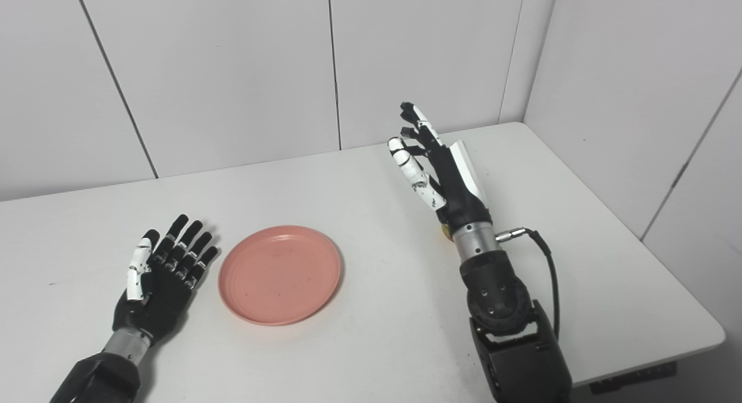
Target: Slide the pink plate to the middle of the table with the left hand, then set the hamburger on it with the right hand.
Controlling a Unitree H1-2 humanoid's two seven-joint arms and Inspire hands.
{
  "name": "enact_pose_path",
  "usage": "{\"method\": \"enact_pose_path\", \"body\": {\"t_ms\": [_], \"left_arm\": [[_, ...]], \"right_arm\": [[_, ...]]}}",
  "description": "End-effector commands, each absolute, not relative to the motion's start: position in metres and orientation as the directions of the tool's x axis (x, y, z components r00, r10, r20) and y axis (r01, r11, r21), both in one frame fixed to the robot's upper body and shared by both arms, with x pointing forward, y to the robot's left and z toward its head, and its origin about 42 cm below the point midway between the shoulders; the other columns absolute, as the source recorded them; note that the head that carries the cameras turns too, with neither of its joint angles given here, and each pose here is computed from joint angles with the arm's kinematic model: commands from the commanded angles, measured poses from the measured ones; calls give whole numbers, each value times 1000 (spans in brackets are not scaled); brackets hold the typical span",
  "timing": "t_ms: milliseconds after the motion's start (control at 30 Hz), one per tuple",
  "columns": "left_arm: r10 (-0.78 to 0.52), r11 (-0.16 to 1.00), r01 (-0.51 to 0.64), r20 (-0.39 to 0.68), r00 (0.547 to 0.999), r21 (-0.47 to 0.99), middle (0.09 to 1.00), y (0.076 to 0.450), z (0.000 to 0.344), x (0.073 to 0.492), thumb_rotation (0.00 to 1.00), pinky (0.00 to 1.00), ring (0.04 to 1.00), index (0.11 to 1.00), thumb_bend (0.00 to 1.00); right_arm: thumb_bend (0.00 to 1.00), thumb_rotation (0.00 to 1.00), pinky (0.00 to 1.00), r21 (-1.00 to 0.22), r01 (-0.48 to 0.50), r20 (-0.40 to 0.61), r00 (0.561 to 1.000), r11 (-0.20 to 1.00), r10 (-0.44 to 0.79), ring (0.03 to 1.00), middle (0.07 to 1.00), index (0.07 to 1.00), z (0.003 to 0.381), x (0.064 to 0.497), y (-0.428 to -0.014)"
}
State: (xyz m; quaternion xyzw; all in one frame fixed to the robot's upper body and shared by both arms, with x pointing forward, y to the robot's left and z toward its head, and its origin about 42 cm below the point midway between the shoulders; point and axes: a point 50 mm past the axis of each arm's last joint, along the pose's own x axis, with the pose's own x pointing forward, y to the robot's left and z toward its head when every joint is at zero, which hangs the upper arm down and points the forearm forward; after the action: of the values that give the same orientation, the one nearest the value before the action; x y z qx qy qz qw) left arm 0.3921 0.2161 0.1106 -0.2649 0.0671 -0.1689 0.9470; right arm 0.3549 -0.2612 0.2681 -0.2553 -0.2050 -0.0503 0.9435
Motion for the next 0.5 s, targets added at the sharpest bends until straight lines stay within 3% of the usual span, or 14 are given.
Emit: {"method": "enact_pose_path", "body": {"t_ms": [0,100,200,367,467], "left_arm": [[-322,825,196,-156,934,-530,986,227,85,382,1000,1000,982,987,317],[-321,822,193,-157,934,-535,983,229,85,382,1000,1000,976,985,315],[-322,818,190,-159,933,-542,983,230,86,382,1000,1000,976,985,314],[-333,812,204,-147,931,-547,988,232,86,383,1000,1000,980,995,305],[-326,812,196,-149,934,-549,981,233,87,383,1000,1000,974,986,306]], "right_arm": [[641,987,758,-521,291,511,859,803,20,852,925,957,303,357,-264],[706,976,794,-647,356,511,859,674,37,887,951,979,315,357,-277],[834,864,712,-751,402,491,870,523,37,883,983,998,322,359,-289],[980,728,789,-866,407,424,906,290,-6,941,994,989,328,362,-306],[1000,680,846,-904,377,380,925,201,-29,951,989,989,328,363,-314]]}}
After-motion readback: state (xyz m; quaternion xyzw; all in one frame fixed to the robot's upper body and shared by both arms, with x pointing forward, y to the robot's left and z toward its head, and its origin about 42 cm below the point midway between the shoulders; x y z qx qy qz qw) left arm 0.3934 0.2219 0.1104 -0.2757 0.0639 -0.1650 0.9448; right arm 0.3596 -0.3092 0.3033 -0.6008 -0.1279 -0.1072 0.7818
